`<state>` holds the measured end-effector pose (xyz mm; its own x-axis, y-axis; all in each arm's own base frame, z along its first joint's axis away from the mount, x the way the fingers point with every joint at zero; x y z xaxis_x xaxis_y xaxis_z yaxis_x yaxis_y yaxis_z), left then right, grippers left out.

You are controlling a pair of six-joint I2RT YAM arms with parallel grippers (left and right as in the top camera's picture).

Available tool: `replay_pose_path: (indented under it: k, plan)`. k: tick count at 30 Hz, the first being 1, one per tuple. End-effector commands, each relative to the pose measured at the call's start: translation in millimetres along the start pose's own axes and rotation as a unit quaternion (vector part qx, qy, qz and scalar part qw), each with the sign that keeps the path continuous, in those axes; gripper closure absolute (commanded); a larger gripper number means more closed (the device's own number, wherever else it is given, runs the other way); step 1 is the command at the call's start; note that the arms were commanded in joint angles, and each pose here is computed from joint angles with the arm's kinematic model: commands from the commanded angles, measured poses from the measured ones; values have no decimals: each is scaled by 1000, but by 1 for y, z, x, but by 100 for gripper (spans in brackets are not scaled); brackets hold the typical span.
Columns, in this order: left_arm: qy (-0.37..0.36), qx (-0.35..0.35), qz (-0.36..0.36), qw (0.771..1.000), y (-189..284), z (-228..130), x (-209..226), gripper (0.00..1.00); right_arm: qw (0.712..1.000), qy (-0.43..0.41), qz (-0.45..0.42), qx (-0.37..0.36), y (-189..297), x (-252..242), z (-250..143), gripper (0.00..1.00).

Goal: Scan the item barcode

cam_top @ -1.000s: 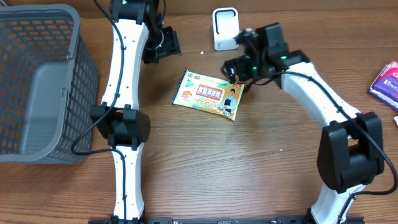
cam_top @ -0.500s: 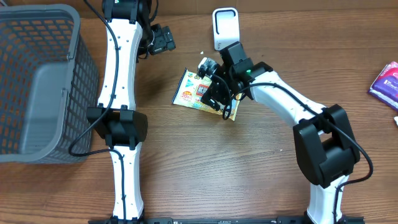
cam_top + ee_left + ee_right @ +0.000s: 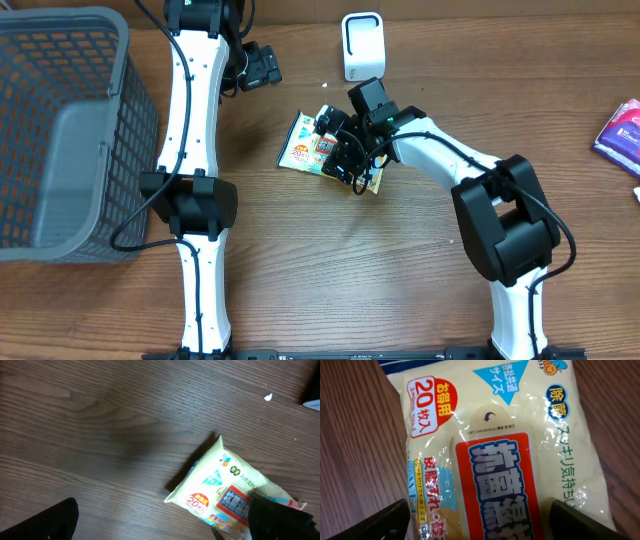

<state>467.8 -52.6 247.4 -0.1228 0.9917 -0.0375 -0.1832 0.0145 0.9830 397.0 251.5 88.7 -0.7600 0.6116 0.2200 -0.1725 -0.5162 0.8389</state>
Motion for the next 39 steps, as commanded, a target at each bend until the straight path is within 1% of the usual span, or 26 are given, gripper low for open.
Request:
replay_pose_path:
  k: [1, 6, 9, 10, 11, 12, 13, 14, 15, 16, 17, 19, 20, 22, 26, 29, 31, 35, 36, 37, 38, 39]
  plan:
    - [8, -21, 19, 1000, 15, 0, 8, 1, 1000, -7, 1, 8, -9, -4, -3, 10]
    - [10, -21, 19, 1000, 15, 1, 10, 0, 999, -9, -32, 19, -11, -11, -6, 8]
    - [11, -22, 20, 1000, 15, 1, 11, 0, 998, -16, -34, 42, -27, -16, -18, 9]
    - [10, -22, 20, 1000, 15, 1, 11, 0, 998, -19, -33, 49, -32, -17, -23, 10]
    - [10, -22, 20, 1000, 15, 1, 11, 0, 998, -19, -34, 51, -34, -18, -24, 15]
    - [10, -22, 20, 1000, 15, 1, 11, 0, 998, -19, -34, 50, -34, -18, -24, 17]
    - [10, -21, 19, 1000, 15, 1, 11, 0, 998, -25, -36, 42, -35, -17, -21, 25]
    - [11, -22, 20, 1000, 15, 1, 11, 1, 998, -31, -38, 40, -36, -16, -19, 29]
    - [11, -22, 20, 1000, 15, 1, 11, 0, 998, -30, -41, 41, -36, -15, -19, 35]
    - [10, -22, 20, 1000, 15, 1, 11, 0, 997, -32, -47, 42, -36, -16, -19, 51]
    - [11, -22, 20, 1000, 15, 1, 11, 1, 997, -36, -54, 44, -36, -16, -20, 64]
    - [11, -22, 20, 1000, 15, 1, 11, 1, 994, -63, -75, 43, -35, -19, -18, 82]
    - [11, -22, 20, 1000, 15, 1, 11, 0, 992, -82, -83, 34, -31, -20, -12, 95]
    - [11, -22, 20, 1000, 15, 1, 11, 0, 990, -109, -91, 13, -21, -20, 2, 96]
    - [11, -22, 20, 1000, 15, 1, 11, 0, 986, -132, -100, -35, 6, -20, 30, 96]
    - [11, -21, 20, 1000, 15, 1, 11, 0, 974, -167, -130, -81, 34, -25, 53, 96]
    - [11, -21, 20, 1000, 15, 1, 11, 0, 959, -202, -159, -119, 57, -33, 69, 96]
    - [11, -18, 21, 1000, 13, 1, 11, 0, 930, -245, -180, -205, 113, -50, 102, 96]
    - [11, -15, 21, 1000, 12, 0, 11, 1, 908, -273, -207, -242, 131, -61, 110, 96]
    - [11, -14, 21, 1000, 12, 0, 11, 0, 895, -287, -222, -259, 137, -66, 113, 96]
    - [11, -14, 21, 1000, 11, 0, 11, 0, 874, -307, -242, -290, 145, -74, 117, 96]
    - [11, -14, 21, 1000, 11, 0, 11, 0, 864, -311, -250, -308, 150, -79, 120, 96]
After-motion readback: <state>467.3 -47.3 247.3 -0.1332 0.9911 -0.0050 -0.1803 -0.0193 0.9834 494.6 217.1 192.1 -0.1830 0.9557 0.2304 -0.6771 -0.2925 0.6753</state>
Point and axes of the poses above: each gripper's point midway between its finger pads, its own y axis back along the fingers, its own x axis along the line the jaws close on, z = x × y, the point moved 8 cm from there along y, back along the fingers, and after that the axes turned 13 degrees about -y, right-handed, at the moved point
